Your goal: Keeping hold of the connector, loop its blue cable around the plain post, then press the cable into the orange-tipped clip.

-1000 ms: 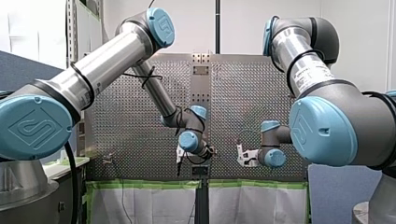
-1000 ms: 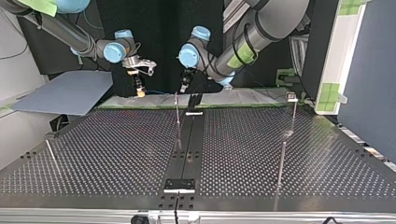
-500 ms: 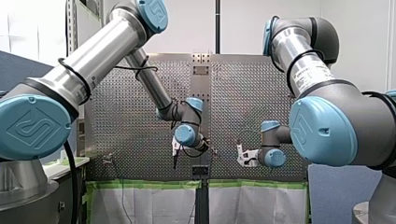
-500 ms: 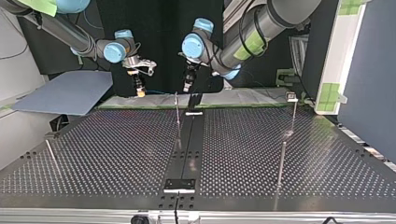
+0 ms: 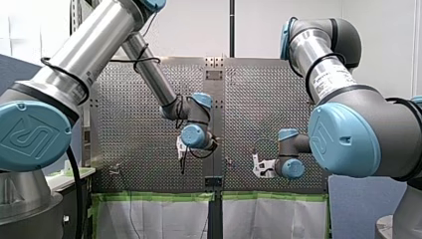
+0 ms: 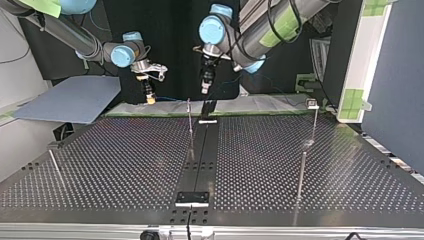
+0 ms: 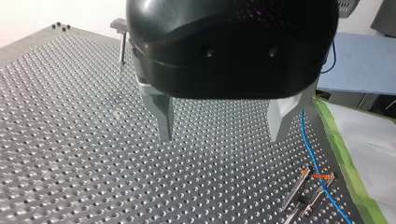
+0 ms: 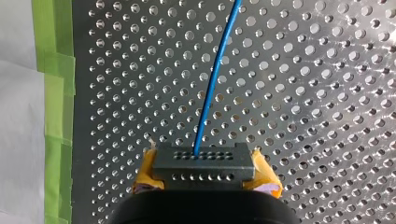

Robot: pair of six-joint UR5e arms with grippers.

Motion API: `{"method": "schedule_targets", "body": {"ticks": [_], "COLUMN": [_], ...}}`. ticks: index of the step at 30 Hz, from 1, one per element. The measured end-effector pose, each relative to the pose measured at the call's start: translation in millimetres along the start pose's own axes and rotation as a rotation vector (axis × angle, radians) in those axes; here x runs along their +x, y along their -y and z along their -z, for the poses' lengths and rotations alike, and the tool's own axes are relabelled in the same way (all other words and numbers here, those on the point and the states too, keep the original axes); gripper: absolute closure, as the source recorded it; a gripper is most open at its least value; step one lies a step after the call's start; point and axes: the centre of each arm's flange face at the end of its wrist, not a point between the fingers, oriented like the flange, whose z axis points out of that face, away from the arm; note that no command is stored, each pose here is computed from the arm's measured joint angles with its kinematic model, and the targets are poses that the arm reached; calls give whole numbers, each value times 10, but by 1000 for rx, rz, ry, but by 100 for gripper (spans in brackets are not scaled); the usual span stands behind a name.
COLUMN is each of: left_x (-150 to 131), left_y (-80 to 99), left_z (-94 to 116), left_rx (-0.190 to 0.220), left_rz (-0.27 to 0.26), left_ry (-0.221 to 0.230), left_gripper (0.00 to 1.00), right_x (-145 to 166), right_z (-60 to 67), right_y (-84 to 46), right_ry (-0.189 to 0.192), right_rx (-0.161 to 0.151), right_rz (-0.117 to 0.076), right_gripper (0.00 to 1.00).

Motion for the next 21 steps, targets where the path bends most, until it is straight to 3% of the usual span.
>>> {"method": "schedule_targets", "body": {"ticks": [4, 5, 6, 7, 8, 13, 21], "left_x": [-84, -101, -117, -139, -155, -206, -213], "left_y": [-71, -86, -102, -123, -137, -191, -201], "left_z": [124, 152, 182, 226, 259, 380, 399], "left_rx": [-7, -8, -9, -10, -11, -14, -14], "left_rz": [2, 3, 3, 2, 1, -6, -8], "left_ry": [10, 12, 13, 14, 15, 16, 16], "left_gripper": [0, 0, 0, 0, 0, 0, 0], "right_x": [0, 0, 1, 0, 1, 0, 0], "right_z": [0, 0, 0, 0, 0, 0, 0], "right_y": [0, 0, 0, 0, 0, 0, 0], "right_ry": [0, 0, 0, 0, 0, 0, 0], "right_rx": [0, 0, 0, 0, 0, 0, 0], "right_rz": [0, 0, 0, 0, 0, 0, 0], "right_gripper": [100, 91, 91, 71, 61, 61, 61]}}
